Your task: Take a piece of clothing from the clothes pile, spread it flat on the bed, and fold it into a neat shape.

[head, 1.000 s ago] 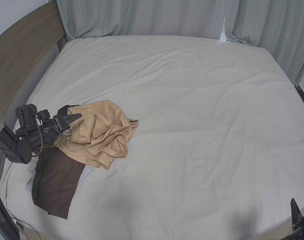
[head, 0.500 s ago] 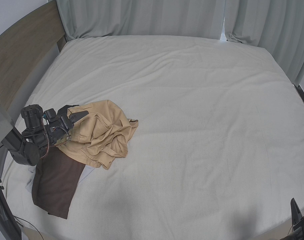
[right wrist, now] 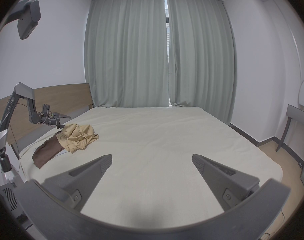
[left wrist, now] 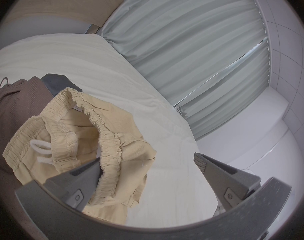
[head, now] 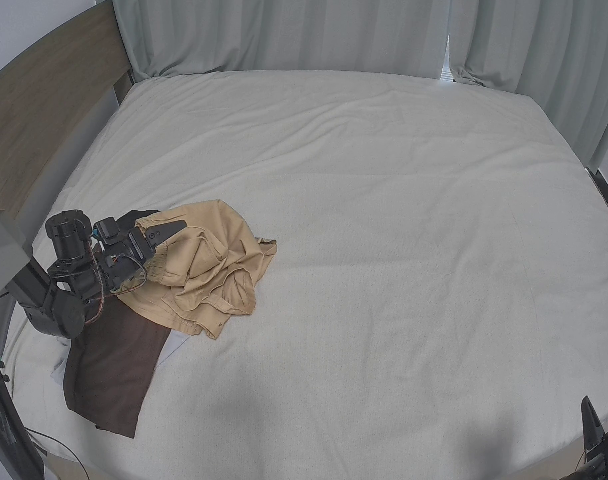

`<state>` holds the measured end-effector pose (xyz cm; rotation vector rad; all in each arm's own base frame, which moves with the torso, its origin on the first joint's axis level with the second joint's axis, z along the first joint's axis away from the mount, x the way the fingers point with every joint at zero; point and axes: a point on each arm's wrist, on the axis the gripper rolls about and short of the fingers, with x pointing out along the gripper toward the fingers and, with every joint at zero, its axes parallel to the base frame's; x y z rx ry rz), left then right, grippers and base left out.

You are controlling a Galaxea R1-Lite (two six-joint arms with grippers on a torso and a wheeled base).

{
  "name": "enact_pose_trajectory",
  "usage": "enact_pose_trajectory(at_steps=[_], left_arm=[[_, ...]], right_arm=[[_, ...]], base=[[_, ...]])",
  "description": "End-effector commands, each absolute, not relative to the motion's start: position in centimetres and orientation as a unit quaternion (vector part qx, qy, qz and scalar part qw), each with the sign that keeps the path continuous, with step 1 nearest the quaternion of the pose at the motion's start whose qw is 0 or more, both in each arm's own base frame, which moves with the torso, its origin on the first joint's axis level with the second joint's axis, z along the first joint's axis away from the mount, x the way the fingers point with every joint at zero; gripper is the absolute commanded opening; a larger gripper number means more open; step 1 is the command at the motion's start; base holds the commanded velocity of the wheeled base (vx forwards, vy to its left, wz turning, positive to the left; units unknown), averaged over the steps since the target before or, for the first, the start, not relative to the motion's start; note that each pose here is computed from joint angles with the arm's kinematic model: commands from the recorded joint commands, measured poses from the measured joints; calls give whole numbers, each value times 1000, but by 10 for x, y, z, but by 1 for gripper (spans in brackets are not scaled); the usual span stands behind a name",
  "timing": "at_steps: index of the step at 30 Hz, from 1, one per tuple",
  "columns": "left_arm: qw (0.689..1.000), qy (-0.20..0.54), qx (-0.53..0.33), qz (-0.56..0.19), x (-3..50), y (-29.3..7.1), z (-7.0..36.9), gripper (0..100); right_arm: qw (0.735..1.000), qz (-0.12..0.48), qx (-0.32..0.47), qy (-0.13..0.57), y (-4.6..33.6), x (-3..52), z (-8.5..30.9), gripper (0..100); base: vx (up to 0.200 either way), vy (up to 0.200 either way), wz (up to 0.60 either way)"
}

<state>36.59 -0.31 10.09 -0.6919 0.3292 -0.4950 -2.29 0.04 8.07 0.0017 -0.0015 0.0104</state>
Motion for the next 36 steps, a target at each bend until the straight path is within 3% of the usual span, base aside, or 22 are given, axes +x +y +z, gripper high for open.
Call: enact_pose_trajectory(at_steps=[1,28,29,36], left_arm=[[897,159,-333,-242,368,-5,100,100],[895,165,-331,-249,386,-14,87,100],[895,164,-331,-249,386,-14,88,0],[895,166,-332,-248,384,-14,87,0]], right_arm=[[1000,5,1,0,0,-23,75,100],[1000,5,1,0,0,-23,75,100],[1000,5,2,0,0,-23,75,100],[1000,5,2,0,0,-23,75,100]], base=[[0,0,0],[0,0,0],[0,0,0],[0,0,0]])
